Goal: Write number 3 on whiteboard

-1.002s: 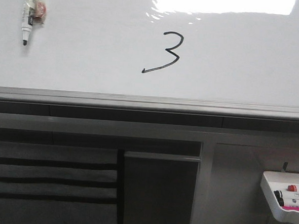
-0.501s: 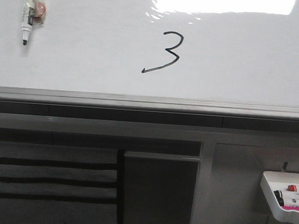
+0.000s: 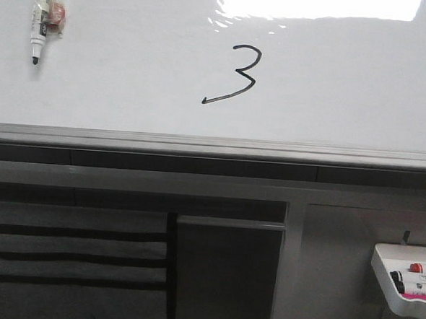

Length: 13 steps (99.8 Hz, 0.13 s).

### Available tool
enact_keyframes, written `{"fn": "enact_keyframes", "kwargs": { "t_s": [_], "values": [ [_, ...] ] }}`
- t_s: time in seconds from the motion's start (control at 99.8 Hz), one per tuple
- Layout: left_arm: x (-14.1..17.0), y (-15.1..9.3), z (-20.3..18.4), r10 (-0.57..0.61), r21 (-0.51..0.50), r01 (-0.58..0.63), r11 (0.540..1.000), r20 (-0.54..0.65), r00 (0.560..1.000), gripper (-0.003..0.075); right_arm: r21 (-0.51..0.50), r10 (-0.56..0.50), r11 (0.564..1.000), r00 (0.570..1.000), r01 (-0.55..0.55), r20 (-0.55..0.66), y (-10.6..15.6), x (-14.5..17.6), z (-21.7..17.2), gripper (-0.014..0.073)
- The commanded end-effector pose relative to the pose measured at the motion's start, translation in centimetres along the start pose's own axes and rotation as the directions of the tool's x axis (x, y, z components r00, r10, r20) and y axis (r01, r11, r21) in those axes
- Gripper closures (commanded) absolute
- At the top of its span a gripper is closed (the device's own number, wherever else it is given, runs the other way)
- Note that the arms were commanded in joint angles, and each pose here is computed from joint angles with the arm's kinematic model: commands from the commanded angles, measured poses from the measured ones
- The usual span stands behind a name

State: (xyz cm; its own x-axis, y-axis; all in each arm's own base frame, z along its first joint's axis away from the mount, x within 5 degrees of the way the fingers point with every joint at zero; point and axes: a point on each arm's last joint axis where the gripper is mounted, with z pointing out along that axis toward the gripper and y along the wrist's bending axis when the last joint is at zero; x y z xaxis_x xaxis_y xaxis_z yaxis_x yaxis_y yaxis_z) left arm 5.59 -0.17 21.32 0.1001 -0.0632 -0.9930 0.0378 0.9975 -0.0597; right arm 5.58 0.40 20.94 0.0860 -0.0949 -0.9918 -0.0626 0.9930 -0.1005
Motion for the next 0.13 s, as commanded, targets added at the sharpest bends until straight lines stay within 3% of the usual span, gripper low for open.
{"fn": "enact_keyframes", "kwargs": {
  "t_s": [0.0, 0.12],
  "values": [
    [-0.59, 0.09, -0.26, -0.015, -0.008, 0.015, 1.000, 0.095, 0.995, 0.0741, 0.007, -0.007, 1.000, 0.998, 0.006, 0.062, 0.03, 0.15, -0.08, 0.0661],
    [-0.59, 0.09, -0.26, -0.015, -0.008, 0.015, 1.000, 0.095, 0.995, 0.0741, 0.007, -0.007, 1.000, 0.998, 0.006, 0.062, 0.03, 0.15, -0.08, 0.0661]
  ]
}}
